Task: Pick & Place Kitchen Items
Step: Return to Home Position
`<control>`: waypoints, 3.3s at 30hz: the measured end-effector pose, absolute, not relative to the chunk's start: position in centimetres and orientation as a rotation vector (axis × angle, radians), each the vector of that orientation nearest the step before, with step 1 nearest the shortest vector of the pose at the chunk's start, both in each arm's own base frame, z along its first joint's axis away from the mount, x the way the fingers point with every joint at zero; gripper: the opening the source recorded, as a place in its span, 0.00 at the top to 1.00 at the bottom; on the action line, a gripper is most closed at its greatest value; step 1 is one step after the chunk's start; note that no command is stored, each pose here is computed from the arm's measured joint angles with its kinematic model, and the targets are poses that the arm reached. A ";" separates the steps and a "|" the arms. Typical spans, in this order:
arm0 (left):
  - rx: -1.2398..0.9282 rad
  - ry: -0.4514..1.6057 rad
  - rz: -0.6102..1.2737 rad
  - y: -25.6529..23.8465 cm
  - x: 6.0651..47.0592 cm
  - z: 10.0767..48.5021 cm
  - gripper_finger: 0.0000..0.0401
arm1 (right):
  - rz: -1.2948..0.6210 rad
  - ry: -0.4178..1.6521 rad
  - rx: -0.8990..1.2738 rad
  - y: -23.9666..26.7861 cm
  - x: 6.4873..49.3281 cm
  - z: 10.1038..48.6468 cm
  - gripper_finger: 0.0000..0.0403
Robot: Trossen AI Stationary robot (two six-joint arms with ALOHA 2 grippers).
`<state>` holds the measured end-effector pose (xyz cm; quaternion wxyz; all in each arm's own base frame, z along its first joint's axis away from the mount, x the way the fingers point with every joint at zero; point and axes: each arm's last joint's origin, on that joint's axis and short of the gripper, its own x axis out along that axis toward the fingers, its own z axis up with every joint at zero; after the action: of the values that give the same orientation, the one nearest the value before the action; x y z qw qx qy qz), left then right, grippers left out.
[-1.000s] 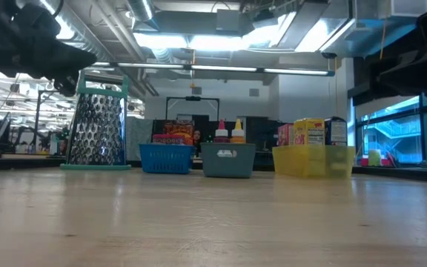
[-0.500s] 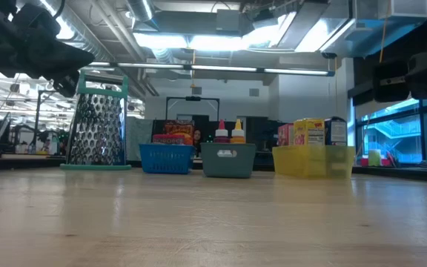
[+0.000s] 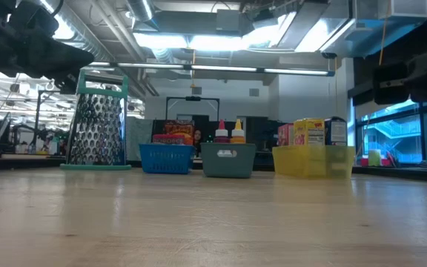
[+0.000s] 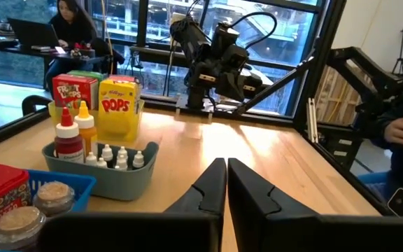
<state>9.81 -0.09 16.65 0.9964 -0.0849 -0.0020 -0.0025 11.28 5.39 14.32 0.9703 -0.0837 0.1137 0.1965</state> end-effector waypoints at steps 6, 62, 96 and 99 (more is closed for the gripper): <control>-0.170 -0.004 -0.005 -0.1 9.8 16.7 0.98 | 0.389 0.226 -0.173 5.4 11.3 14.3 1.00; -0.170 -0.004 -0.005 -0.1 9.8 16.6 0.98 | 0.063 -0.150 -0.070 0.8 9.9 18.1 1.00; -0.170 -0.004 -0.005 -0.1 9.8 16.6 0.98 | 0.063 -0.128 -0.072 0.8 10.0 17.9 1.00; -0.170 -0.004 -0.005 -0.1 9.8 16.6 0.98 | 0.063 -0.128 -0.072 0.8 10.0 17.9 1.00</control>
<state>9.81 -0.09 16.64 0.9964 -0.0851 -0.0020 -0.0027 9.97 0.85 17.91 0.9968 -0.0359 -0.0640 0.0314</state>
